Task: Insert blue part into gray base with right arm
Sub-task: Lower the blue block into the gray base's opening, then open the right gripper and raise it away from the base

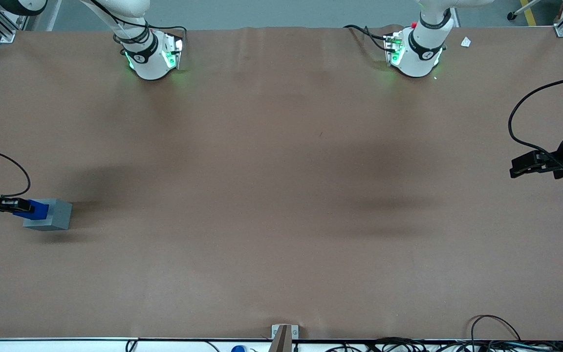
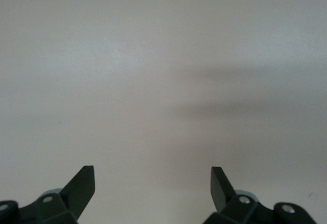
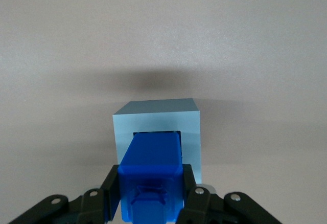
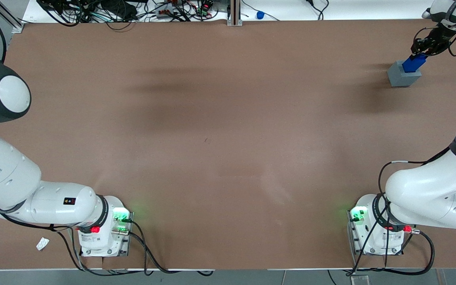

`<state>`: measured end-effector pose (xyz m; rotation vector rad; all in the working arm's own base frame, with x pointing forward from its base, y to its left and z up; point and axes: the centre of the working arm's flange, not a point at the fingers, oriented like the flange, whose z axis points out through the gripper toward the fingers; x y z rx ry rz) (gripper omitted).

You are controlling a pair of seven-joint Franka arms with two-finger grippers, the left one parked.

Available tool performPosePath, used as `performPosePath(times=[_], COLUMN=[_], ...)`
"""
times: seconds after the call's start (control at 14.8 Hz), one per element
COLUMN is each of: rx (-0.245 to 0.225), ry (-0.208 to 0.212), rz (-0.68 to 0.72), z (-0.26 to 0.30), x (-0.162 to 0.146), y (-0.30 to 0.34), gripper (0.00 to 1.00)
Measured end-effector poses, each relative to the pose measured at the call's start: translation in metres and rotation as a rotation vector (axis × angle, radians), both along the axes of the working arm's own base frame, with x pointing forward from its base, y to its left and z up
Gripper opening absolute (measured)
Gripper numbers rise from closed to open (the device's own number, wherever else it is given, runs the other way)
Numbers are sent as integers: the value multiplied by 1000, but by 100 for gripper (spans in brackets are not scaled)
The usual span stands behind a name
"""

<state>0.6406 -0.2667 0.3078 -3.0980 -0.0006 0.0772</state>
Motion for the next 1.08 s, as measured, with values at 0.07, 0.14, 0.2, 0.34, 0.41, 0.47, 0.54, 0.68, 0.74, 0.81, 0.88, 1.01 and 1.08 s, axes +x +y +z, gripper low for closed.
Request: performPosePath(times=[0.07, 0.14, 0.2, 0.34, 0.41, 0.47, 0.54, 0.68, 0.74, 0.81, 0.88, 1.01, 1.08], rx=[1, 0, -1, -4, -5, -5, -5, -5, -5, -6, -6, -8, -11], ry=[1, 1, -3, -9, -10, -9, -9, -10, -11, -12, -13, -21, -29], rz=[0, 0, 0, -1, -1, -1, -1, -1, -1, 0, 0, 2, 4], z=[-1, -2, -4, -10, -12, -13, -14, -14, -13, -13, -13, -10, -5], x=[0, -1, -1, -3, -3, -4, -4, -4, -4, -3, -3, -2, 0], y=[0, 0, 0, 1, 1, 1, 1, 1, 1, 1, 1, 2, 2], gripper=[51, 51, 51, 51, 51, 51, 51, 51, 51, 55, 63, 81, 93])
